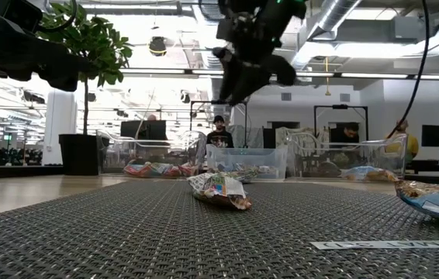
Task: Pick and place Granola Bars by type
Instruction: Put the orange granola bar into the right transparent bin
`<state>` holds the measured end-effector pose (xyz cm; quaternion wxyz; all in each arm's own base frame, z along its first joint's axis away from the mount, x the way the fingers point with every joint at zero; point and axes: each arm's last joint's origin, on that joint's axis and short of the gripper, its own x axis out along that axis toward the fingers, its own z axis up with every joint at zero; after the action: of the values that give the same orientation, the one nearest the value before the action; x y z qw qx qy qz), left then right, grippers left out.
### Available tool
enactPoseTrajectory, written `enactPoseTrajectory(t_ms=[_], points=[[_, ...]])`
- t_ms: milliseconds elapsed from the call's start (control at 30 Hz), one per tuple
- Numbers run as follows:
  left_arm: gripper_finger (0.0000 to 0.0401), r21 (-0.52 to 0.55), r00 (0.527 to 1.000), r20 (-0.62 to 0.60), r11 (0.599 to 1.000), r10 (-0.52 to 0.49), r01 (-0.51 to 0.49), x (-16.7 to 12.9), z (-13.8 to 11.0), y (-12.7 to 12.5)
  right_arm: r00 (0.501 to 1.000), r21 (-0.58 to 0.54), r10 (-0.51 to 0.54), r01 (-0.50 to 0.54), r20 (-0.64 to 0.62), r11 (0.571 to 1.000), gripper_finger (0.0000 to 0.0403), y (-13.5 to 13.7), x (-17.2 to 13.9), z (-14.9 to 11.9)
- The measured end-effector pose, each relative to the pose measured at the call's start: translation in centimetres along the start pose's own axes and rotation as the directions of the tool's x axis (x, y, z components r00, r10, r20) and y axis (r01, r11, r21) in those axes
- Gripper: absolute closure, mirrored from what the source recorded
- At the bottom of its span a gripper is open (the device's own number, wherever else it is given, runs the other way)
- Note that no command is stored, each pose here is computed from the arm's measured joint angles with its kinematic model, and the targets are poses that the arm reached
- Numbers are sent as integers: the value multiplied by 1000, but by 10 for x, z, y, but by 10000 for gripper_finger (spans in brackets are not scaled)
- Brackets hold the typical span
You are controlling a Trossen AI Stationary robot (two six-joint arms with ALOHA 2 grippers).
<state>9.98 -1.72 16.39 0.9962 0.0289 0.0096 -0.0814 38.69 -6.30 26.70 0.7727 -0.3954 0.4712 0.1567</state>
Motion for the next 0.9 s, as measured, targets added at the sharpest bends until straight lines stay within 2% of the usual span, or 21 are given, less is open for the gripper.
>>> enactPoseTrajectory(t_ms=[200, 533, 667, 900], points=[[217, 0, 1000, 1, 1000, 1, -1, 0, 0, 0, 997, 100, 62, -57, -45, 993, 241, -1, 26, -2], [217, 0, 1000, 0, 1000, 1, -1, 0, 0, 0, 986, 103, 145, -136, -87, 985, 177, 10, 59, 0], [217, 0, 1000, 0, 1000, 1, -1, 0, 0, 0, 977, 101, 205, -199, -57, 975, 178, 16, 65, 1], [217, 0, 1000, 0, 1000, 1, -1, 0, 0, 0, 973, 99, 231, -228, -19, 968, 192, 17, 64, 3]])
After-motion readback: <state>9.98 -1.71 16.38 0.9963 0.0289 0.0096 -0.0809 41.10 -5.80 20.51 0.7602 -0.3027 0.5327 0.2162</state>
